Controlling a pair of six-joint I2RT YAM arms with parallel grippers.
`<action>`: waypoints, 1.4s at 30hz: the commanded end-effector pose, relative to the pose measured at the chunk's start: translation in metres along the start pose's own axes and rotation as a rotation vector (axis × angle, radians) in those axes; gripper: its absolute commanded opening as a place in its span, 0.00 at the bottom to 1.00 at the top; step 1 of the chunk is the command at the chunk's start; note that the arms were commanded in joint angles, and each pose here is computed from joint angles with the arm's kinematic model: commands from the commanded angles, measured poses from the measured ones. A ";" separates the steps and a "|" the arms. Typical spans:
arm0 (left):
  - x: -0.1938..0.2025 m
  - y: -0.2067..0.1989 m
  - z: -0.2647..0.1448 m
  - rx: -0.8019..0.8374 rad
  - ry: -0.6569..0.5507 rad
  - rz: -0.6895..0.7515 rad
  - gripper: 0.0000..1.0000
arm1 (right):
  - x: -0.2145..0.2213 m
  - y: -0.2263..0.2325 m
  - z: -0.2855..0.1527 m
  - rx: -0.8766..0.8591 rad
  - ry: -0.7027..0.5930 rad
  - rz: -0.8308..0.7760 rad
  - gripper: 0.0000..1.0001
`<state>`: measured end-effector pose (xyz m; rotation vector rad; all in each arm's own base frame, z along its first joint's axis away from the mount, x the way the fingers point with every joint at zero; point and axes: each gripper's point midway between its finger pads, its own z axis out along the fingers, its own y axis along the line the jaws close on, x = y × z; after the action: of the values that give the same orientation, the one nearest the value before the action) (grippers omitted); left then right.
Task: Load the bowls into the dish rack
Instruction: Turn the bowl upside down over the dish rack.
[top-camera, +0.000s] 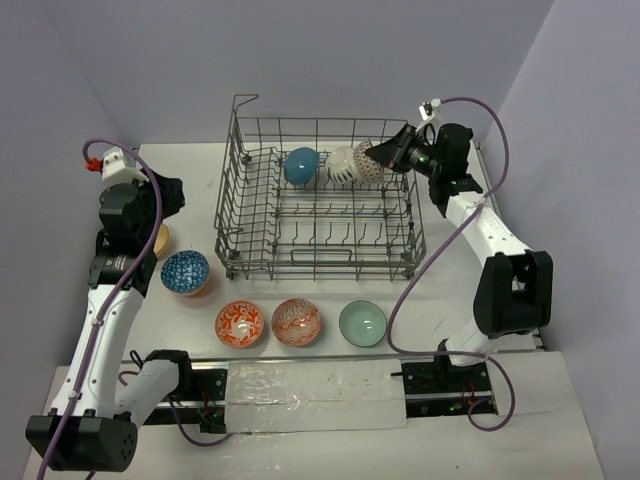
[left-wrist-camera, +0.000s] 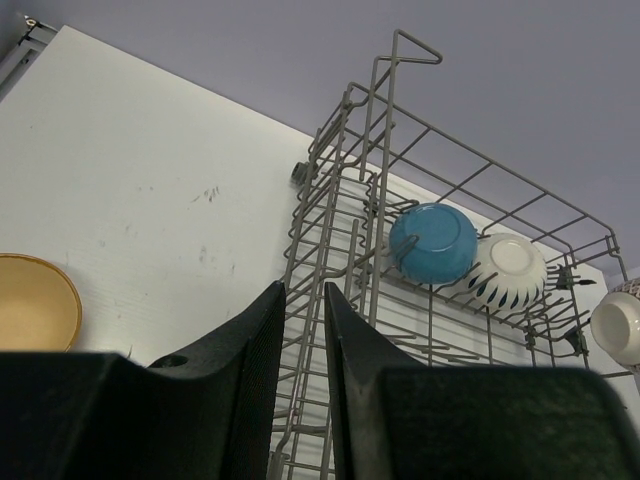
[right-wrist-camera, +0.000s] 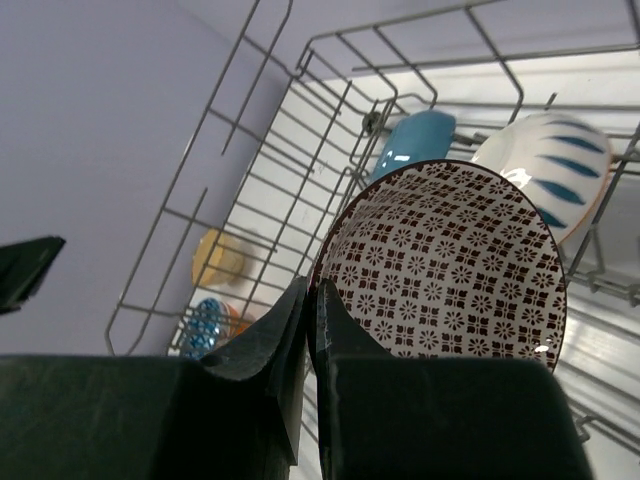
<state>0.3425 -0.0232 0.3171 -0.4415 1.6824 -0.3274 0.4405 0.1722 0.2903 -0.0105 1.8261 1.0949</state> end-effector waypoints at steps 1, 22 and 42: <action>-0.006 -0.010 0.001 0.047 -0.022 -0.004 0.28 | -0.056 0.035 -0.006 -0.147 -0.125 -0.042 0.00; 0.002 -0.013 0.005 0.062 0.009 -0.011 0.29 | -0.089 -0.031 0.027 -0.162 -0.096 0.198 0.00; 0.003 -0.014 0.006 0.065 0.016 -0.014 0.29 | -0.098 -0.065 0.038 0.019 -0.100 0.256 0.00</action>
<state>0.3465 -0.0315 0.3093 -0.4189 1.7166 -0.3606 0.5422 0.1256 0.2822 0.3350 1.8450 1.2826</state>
